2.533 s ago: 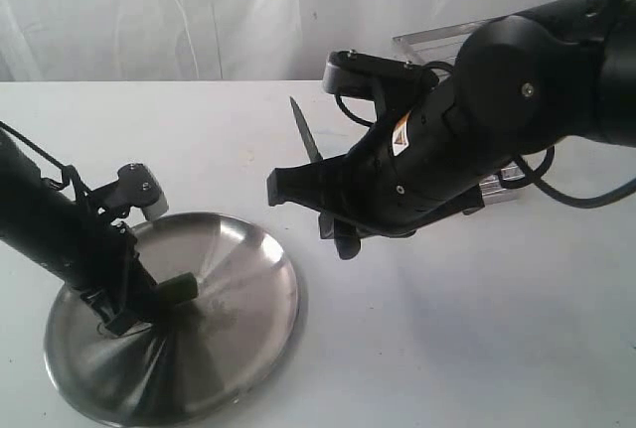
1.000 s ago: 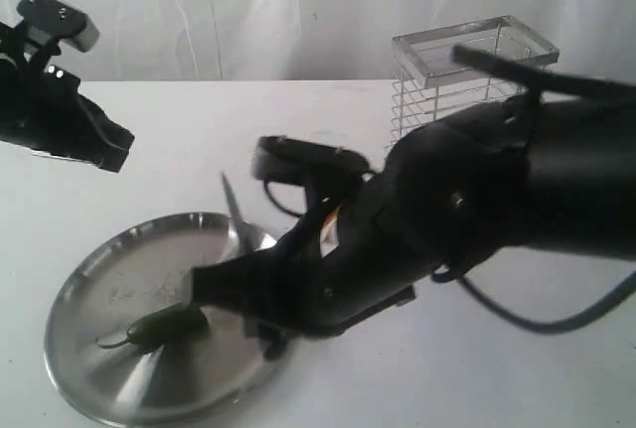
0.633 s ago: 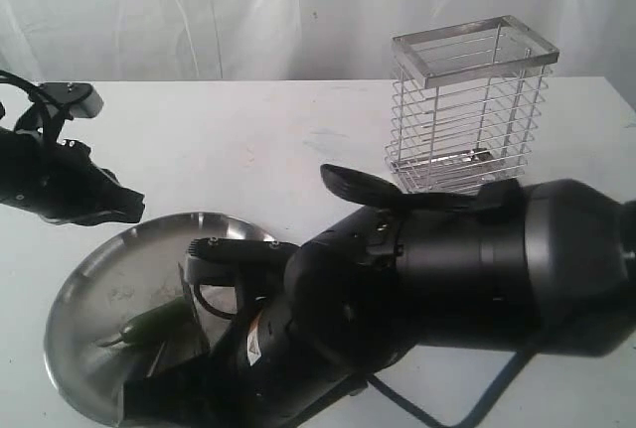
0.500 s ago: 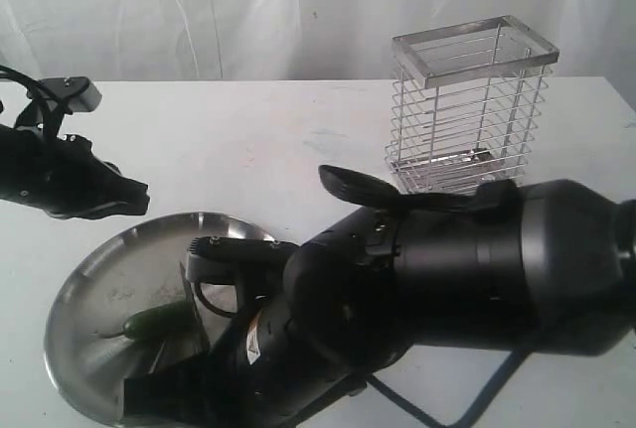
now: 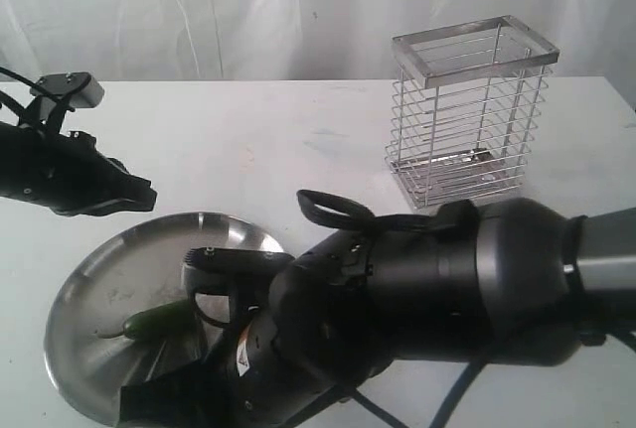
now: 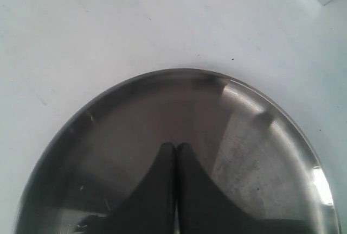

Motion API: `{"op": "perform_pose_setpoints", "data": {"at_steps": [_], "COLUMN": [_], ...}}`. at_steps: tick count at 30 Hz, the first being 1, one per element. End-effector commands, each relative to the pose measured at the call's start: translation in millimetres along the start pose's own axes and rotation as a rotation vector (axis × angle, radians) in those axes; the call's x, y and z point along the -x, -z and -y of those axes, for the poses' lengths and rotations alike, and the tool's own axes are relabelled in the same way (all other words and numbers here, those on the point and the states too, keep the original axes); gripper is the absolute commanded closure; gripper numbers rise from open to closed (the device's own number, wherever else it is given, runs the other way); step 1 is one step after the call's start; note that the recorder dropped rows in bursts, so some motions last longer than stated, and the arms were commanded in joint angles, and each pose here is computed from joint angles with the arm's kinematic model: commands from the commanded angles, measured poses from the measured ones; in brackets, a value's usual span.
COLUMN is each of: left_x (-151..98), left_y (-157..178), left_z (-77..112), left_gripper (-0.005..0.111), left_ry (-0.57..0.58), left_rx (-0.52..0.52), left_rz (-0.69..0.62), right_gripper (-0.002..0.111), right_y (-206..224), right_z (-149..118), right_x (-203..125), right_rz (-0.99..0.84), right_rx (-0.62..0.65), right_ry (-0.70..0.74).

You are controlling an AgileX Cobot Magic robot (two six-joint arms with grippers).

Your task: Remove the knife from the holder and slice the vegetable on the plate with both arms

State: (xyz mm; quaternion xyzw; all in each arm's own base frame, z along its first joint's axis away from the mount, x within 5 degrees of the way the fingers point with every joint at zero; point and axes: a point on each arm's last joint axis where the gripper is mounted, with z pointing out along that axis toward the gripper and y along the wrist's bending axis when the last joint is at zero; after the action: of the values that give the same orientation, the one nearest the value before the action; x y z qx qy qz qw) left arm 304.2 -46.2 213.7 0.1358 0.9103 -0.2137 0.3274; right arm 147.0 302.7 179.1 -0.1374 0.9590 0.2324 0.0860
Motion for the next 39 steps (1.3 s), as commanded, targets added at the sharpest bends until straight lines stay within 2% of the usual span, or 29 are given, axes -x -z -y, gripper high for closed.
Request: {"op": "perform_pose_setpoints", "data": {"at_steps": [1, 8, 11, 14, 19, 24, 26, 28, 39], "left_x": [-1.5, -2.0, -10.3, -15.3, -12.5, -1.5, 2.1, 4.5, 6.3], "left_y": [1.2, 1.2, -7.5, -15.4, -15.5, -15.6, -15.3, -15.0, -15.0], "left_z": [2.1, 3.1, 6.4, 4.2, 4.9, 5.8, 5.9, 6.2, 4.7], "left_gripper": [0.107, 0.107, 0.107, 0.107, 0.107, 0.107, 0.107, 0.107, 0.107], "left_ry": [0.016, 0.016, 0.035, 0.064, 0.078, 0.217, 0.237, 0.245, 0.219], "left_rx": [-0.023, -0.033, -0.123, -0.145, -0.153, -0.171, -0.177, -0.184, -0.168], "left_rz": [0.000, -0.005, -0.076, -0.110, -0.080, 0.029, 0.067, 0.092, 0.115], "right_gripper": [0.108, 0.108, 0.108, 0.108, 0.108, 0.108, 0.108, 0.108, 0.108], "right_y": [0.2, -3.5, -6.2, -6.1, -5.7, -1.3, 0.8, 1.7, -17.5], "right_z": [-5.6, -4.3, -3.6, -1.3, -2.4, -14.5, -17.9, -21.2, -31.2], "right_x": [-0.6, -0.4, -0.1, 1.8, 1.6, -3.1, -5.5, -9.5, -27.0], "right_rz": [0.020, 0.020, 0.022, 0.043, 0.073, 0.134, 0.164, 0.185, 0.142], "right_rx": [0.020, 0.010, 0.007, -0.019, -0.036, -0.134, -0.182, -0.208, -0.179], "right_ry": [0.009, -0.008, -0.006, -0.015, 0.020, 0.059, 0.075, 0.075, 0.068]}}
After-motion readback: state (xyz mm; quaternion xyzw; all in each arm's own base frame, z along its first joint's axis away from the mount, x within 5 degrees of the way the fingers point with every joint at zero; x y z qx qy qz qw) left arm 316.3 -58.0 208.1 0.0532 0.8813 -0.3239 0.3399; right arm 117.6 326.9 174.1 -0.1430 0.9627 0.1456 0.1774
